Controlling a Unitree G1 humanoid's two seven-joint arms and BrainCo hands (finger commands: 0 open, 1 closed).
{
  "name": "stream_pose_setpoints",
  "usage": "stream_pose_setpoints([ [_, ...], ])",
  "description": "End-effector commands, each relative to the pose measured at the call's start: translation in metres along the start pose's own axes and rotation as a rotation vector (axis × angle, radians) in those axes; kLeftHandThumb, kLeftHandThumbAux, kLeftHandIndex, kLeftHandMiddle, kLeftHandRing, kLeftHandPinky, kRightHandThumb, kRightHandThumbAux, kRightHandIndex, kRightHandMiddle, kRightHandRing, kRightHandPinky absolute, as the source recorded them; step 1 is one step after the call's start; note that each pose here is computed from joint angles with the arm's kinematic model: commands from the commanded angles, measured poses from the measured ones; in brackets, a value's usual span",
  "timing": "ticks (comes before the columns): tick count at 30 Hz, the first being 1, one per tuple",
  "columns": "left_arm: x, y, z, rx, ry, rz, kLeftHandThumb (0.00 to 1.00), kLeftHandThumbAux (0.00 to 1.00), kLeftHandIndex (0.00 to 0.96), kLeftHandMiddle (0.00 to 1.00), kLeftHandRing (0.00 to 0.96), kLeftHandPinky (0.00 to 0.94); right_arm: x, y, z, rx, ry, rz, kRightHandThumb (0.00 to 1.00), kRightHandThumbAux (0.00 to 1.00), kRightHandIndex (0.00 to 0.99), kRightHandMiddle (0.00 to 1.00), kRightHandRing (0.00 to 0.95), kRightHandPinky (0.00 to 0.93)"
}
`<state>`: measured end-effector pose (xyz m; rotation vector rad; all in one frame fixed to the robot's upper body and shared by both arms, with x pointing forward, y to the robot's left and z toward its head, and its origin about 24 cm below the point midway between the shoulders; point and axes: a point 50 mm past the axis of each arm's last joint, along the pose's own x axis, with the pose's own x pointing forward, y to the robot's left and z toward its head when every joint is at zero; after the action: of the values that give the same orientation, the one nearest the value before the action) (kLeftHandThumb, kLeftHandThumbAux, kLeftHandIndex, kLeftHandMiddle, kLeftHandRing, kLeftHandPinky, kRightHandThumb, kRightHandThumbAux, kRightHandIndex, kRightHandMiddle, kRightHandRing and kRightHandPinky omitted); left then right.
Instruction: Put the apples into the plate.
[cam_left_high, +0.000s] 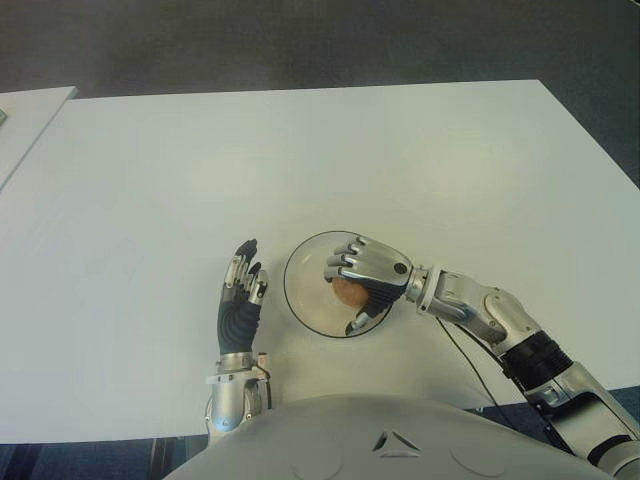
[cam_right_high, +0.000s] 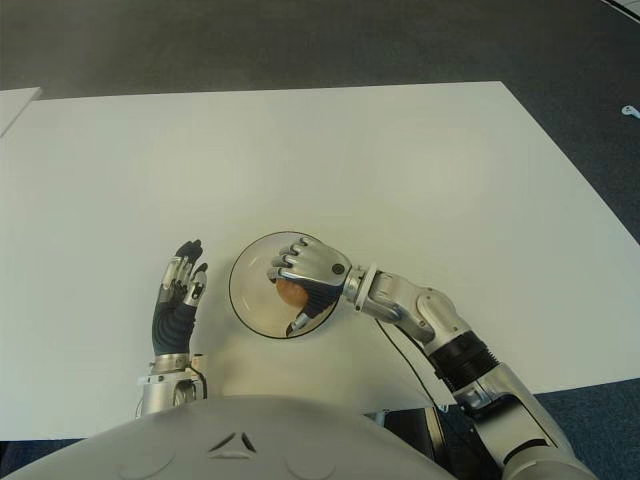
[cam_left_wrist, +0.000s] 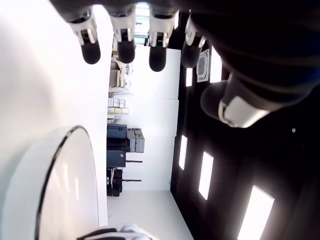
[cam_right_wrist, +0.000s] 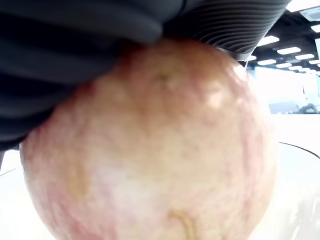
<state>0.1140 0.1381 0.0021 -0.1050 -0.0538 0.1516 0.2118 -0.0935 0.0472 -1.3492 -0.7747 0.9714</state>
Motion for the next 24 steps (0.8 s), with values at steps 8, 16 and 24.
stream_pose_setpoints([
  [8, -0.0046, -0.0021, -0.0035, 0.006, 0.032, -0.007, 0.180, 0.539, 0.086, 0.080, 0.065, 0.058, 0.0011, 0.0007, 0.0006, -0.017, 0.016, 0.021, 0.026, 0.438, 0.000, 0.000, 0.000, 0.000],
  [16, -0.0043, -0.0019, -0.0040, 0.017, 0.020, -0.006, 0.178, 0.526, 0.088, 0.078, 0.063, 0.063, 0.0004, 0.0015, 0.0002, -0.012, 0.039, -0.004, 0.004, 0.427, 0.000, 0.001, 0.000, 0.000],
  [24, -0.0047, -0.0024, -0.0043, -0.012, 0.008, 0.001, 0.186, 0.526, 0.095, 0.080, 0.058, 0.053, 0.0006, 0.0014, -0.0011, -0.019, 0.060, -0.024, 0.007, 0.409, 0.000, 0.012, 0.000, 0.000],
])
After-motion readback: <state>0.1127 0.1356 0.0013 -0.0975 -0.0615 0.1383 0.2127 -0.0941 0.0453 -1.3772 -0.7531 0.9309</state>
